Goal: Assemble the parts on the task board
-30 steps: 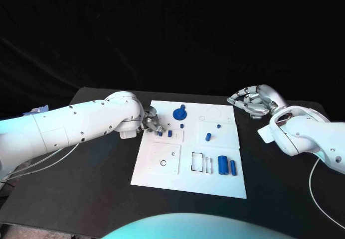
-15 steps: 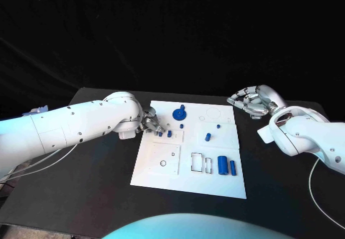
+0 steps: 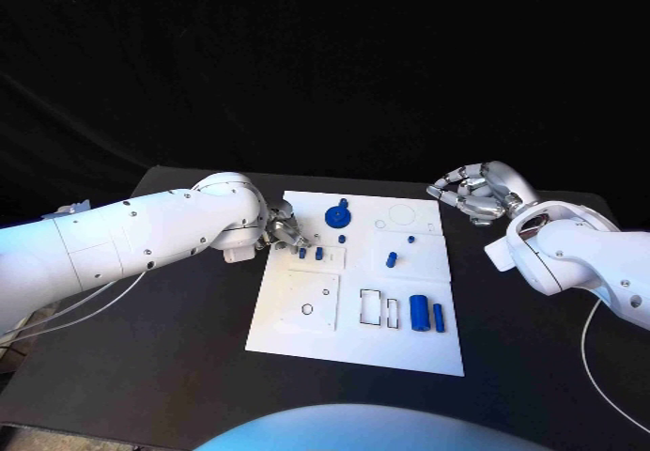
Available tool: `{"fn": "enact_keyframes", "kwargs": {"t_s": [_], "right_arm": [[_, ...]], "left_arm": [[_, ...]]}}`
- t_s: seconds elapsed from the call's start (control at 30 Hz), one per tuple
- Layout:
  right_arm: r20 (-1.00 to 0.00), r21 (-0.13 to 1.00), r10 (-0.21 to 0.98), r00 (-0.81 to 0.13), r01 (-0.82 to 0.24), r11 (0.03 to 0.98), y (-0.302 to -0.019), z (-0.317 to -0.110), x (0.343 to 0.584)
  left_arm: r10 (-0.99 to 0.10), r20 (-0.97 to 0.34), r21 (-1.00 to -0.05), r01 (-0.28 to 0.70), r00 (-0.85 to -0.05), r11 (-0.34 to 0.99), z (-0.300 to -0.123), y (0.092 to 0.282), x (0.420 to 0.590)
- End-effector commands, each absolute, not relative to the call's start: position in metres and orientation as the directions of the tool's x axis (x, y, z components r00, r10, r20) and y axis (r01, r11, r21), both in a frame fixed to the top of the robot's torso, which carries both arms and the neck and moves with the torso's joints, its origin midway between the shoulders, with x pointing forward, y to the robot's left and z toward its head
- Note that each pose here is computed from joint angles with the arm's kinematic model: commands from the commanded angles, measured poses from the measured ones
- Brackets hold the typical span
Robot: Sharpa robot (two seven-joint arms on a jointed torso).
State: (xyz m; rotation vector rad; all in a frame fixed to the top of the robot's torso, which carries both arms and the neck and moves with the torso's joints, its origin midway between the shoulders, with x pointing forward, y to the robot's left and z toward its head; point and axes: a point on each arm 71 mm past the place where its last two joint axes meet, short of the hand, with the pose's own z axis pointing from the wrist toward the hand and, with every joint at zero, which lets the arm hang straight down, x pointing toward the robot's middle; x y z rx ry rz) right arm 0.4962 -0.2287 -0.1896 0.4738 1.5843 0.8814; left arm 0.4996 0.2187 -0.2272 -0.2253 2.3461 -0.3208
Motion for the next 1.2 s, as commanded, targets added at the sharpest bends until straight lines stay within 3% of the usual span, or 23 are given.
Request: {"fn": "enact_keyframes", "kwargs": {"t_s": [0.03,0.23,0.33,0.47,0.53,0.77,0.97,1.2], "right_arm": [[-0.654,0.756,0.722,-0.227,-0.176,0.630,-0.228,-0.190,0.496],[-0.654,0.756,0.722,-0.227,-0.175,0.630,-0.228,-0.190,0.496],[-0.654,0.757,0.722,-0.226,-0.175,0.630,-0.228,-0.190,0.496],[-0.653,0.757,0.722,-0.226,-0.175,0.630,-0.228,-0.190,0.496],[-0.653,0.757,0.723,-0.227,-0.176,0.629,-0.228,-0.190,0.496],[-0.652,0.758,0.723,-0.230,-0.176,0.628,-0.228,-0.191,0.496],[-0.651,0.759,0.723,-0.232,-0.176,0.627,-0.227,-0.192,0.496],[-0.651,0.759,0.723,-0.233,-0.177,0.626,-0.227,-0.192,0.495]], "left_arm": [[-0.301,-0.670,-0.357,-0.060,-0.679,0.932,-0.220,0.215,0.501],[-0.425,-0.695,-0.502,-0.032,-0.579,0.864,-0.201,0.212,0.508],[-0.501,-0.712,-0.599,0.054,-0.493,0.799,-0.189,0.207,0.514],[-0.516,-0.734,-0.636,0.180,-0.441,0.751,-0.185,0.196,0.515],[-0.500,-0.765,-0.626,0.283,-0.407,0.727,-0.185,0.187,0.514],[-0.390,-0.859,-0.511,0.506,-0.331,0.695,-0.193,0.164,0.509],[-0.263,-0.909,-0.410,0.579,-0.323,0.705,-0.207,0.152,0.508],[-0.178,-0.926,-0.353,0.594,-0.334,0.723,-0.216,0.146,0.509]]}}
